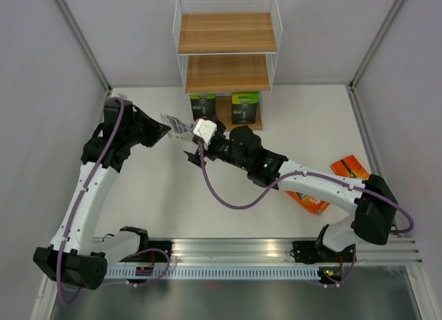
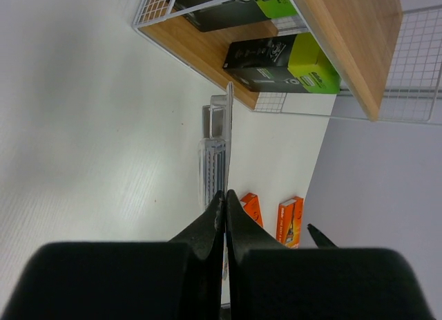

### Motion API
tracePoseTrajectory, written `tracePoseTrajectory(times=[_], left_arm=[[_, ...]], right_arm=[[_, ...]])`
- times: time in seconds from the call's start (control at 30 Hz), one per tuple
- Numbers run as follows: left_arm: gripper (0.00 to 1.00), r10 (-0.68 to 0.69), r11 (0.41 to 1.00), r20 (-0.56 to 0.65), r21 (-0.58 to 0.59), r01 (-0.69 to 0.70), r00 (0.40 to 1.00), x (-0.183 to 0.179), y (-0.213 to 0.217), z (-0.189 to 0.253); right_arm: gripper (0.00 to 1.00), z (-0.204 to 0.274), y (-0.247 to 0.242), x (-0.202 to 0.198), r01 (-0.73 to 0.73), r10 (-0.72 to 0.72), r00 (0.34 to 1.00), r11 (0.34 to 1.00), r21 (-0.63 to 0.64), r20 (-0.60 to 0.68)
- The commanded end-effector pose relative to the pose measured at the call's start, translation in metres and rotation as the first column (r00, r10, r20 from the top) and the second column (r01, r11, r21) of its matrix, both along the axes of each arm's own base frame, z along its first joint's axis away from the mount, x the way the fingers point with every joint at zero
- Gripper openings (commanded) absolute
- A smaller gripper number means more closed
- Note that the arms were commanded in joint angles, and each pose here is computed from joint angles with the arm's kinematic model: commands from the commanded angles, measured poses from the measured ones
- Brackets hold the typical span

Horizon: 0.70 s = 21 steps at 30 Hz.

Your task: Place and organize the shaving razors onto the shelf

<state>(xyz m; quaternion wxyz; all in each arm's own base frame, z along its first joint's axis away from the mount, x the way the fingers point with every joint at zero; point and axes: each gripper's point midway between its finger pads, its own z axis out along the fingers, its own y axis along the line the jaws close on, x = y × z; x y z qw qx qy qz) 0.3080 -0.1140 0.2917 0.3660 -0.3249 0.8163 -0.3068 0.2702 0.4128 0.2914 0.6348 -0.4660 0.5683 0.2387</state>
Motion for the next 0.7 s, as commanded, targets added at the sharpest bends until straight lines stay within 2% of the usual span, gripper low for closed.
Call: tracePoseTrajectory(times=[0.0, 0.17, 0.27, 0.37, 0.47, 0.5, 0.67], left_arm=[[0.02, 0.088, 0.989, -0.093, -0.112, -0.098, 0.992, -0.007, -0.002, -0.004], [0.02, 0.077, 0.987, -0.081, -0.136, -0.088, 0.994, -0.010, -0.005, 0.004], [0.02, 0.078, 0.988, -0.059, -0.131, -0.085, 0.995, -0.012, -0.003, 0.010], [0.02, 0.054, 0.987, -0.068, -0.146, -0.063, 0.996, -0.015, -0.008, 0.009], [0.02, 0.041, 0.986, -0.081, -0.157, -0.054, 0.996, -0.016, -0.010, 0.006], [0.02, 0.041, 0.987, -0.082, -0.153, -0.053, 0.996, -0.017, -0.010, 0.004], [0.02, 0.049, 0.989, -0.087, -0.137, -0.061, 0.995, -0.018, -0.007, -0.002]], right_arm=[[0.98, 0.026, 0.011, 0.008, 0.001, -0.001, 0.994, 1.000, -0.008, 0.106], [0.95, -0.004, 0.032, 0.017, 0.066, -0.046, 0.988, 0.989, -0.132, 0.148], [0.87, -0.011, 0.038, 0.018, 0.068, -0.046, 0.987, 0.987, -0.147, 0.152], [0.85, -0.013, 0.040, 0.023, 0.086, -0.063, 0.985, 0.987, -0.138, 0.159], [0.73, -0.012, 0.040, 0.034, 0.146, -0.122, 0.976, 0.981, -0.126, 0.182], [0.62, -0.015, 0.038, 0.040, 0.187, -0.162, 0.969, 0.974, -0.126, 0.186], [0.45, -0.018, 0.034, 0.059, 0.287, -0.259, 0.941, 0.952, -0.109, 0.218]])
